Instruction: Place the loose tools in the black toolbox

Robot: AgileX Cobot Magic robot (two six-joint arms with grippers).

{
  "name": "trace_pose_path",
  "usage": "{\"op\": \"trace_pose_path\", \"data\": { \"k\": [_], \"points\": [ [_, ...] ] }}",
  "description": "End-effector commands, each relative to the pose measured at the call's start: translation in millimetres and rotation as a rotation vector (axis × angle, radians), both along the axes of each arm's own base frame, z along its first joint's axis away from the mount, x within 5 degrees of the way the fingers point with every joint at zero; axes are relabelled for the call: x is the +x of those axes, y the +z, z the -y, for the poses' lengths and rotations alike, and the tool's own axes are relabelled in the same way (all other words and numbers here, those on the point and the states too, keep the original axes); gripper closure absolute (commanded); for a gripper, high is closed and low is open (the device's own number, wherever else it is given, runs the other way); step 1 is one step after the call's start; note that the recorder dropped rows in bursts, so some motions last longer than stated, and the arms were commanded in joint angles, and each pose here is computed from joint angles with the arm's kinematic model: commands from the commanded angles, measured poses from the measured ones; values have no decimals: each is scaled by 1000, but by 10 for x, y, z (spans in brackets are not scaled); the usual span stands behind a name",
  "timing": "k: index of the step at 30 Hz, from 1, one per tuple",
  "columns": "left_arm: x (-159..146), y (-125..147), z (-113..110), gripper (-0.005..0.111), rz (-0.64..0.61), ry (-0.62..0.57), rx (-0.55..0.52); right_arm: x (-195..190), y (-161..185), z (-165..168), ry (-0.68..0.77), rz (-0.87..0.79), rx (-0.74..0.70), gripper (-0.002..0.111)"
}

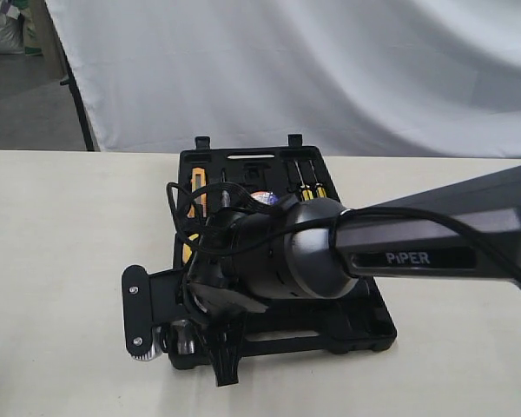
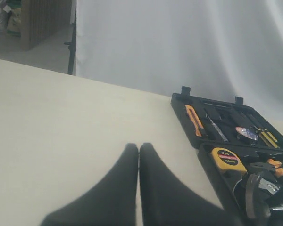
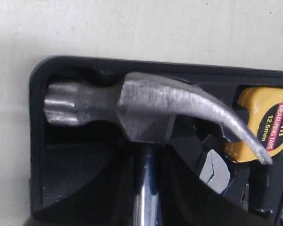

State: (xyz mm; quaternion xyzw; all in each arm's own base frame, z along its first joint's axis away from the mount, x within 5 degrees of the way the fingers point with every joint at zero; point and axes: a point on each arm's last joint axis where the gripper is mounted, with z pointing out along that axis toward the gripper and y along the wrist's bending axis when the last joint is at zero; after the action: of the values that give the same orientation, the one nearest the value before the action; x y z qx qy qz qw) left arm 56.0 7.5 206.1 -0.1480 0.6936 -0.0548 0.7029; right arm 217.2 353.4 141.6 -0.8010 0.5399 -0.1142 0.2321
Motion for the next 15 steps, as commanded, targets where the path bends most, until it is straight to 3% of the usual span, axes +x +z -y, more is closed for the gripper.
{"op": "trace_pose_path", "data": {
  "k": [1,15],
  "points": [
    [-6,17,-14,106,13,26,2,-34,6,-10,-1,-16,3,109],
    [-6,17,-14,106,13,26,2,-34,6,-8,-20,-21,11,108]
  ]
}}
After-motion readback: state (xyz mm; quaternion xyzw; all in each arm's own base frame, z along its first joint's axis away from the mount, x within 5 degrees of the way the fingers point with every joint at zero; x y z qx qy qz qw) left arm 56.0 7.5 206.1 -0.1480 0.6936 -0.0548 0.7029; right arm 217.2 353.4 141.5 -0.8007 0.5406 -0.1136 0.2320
